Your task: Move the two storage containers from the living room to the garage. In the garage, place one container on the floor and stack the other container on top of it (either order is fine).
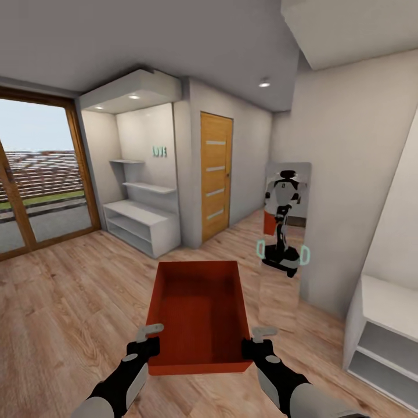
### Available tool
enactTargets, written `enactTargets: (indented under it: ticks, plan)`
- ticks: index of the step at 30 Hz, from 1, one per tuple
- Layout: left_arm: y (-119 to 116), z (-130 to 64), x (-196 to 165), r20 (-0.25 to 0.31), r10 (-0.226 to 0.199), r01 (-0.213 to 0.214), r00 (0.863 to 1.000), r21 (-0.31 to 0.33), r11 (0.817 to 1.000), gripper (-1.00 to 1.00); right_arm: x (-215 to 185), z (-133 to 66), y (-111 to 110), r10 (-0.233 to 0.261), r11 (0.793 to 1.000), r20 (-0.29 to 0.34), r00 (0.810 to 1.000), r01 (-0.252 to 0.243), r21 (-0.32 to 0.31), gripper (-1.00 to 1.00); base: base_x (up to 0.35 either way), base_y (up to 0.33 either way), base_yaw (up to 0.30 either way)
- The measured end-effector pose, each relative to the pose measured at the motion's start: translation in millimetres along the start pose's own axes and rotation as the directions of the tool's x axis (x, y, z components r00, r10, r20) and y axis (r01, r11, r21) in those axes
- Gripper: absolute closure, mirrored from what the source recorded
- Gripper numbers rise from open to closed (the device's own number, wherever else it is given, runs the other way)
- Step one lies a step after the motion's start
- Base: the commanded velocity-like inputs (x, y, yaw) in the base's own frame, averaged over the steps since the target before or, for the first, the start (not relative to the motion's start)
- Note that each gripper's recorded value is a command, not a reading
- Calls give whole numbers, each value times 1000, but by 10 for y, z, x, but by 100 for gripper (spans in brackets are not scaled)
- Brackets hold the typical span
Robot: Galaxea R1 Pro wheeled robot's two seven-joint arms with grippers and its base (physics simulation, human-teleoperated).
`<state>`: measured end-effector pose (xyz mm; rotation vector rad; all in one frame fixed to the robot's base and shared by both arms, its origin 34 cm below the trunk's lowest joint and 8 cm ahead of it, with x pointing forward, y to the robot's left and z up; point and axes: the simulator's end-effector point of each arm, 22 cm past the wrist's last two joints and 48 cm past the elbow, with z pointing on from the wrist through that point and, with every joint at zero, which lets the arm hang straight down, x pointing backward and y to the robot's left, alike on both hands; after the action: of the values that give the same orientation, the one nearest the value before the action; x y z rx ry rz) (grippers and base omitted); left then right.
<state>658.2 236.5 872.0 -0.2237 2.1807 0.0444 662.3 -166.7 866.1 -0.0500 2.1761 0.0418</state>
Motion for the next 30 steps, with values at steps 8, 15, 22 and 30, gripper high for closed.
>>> enactTargets:
  ticks: [8,15,22,30]
  plan:
    - [2,-1,1,0,-1,1,1000,0,1000,100,-2,0,1,-1,1000,0,1000,1,0,100,321,0,65]
    - [1,-7,-15,3,0,0,1000,0,1000,100,-16,-7,2,0,1000,3,1000,0,0,100,321,0,250]
    - [-3,-10,-19,4,-2,2,1000,0,1000,100,-24,-8,-2,-1,1000,4,1000,1,-1,100,321,0,94]
    - [-5,-9,-21,4,0,0,1000,1,1000,100,-22,-8,-3,0,1000,4,1000,0,0,100,321,0,5]
